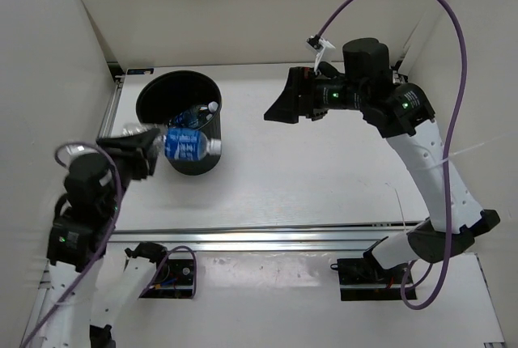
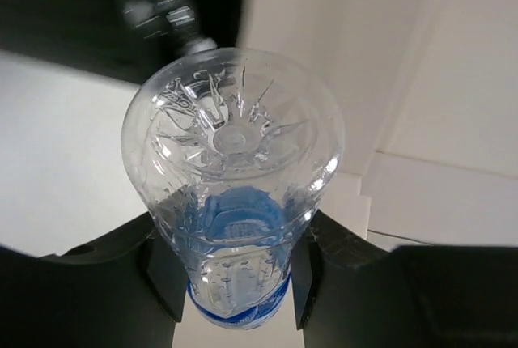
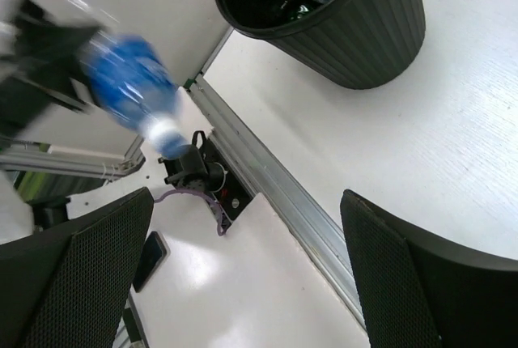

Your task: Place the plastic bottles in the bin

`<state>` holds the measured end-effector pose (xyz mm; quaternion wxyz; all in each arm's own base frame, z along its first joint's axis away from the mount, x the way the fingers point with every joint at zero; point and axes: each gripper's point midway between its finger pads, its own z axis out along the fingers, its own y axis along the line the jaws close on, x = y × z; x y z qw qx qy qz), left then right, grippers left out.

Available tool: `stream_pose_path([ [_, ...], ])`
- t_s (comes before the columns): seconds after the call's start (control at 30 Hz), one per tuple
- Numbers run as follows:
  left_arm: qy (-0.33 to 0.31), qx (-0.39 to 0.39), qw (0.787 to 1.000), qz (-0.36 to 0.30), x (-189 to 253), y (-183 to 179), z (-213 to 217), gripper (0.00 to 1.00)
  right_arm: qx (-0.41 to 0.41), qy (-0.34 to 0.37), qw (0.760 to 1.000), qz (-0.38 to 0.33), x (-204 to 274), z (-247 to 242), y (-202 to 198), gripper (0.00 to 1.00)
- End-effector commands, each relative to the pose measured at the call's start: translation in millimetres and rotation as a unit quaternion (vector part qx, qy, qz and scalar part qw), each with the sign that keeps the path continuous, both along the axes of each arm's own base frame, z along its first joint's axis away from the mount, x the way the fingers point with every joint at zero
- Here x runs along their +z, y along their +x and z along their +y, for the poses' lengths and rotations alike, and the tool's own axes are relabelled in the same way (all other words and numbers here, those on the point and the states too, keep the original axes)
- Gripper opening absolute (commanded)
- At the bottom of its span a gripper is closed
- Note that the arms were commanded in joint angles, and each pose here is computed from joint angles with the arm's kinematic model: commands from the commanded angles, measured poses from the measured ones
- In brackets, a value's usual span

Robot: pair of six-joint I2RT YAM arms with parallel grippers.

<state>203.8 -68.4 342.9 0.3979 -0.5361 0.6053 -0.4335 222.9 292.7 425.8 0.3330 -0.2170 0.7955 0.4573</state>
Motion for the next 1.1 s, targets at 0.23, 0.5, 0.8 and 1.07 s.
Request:
stream_pose_path([
  [0.23, 0.422, 0.087, 0.9, -0.061, 190.0, 120.8, 54.8, 0.53, -0.021, 0.031, 0.999, -0.039, 28.1, -14.6, -4.1, 1.0],
  [0.5, 0.514, 0.058, 0.855, 0.042, 119.6, 179.0, 58.5, 0.68, -0.06, 0.015, 0.997, -0.053, 25.8, -41.4, -13.1, 1.0],
  [0.8, 0.486, 0.092, 0.869, -0.023, 154.3, 116.0, 65.4, 1.0, -0.139, -0.079, 0.986, 0.053, -32.2, -81.1, -0.6, 1.0],
  [1.07, 0.445, 0.048, 0.891, 0.081, 14.2, 13.9, 83.1, 1.0, -0.169, -0.087, 0.977, 0.093, -63.2, -101.1, 8.3, 1.0],
])
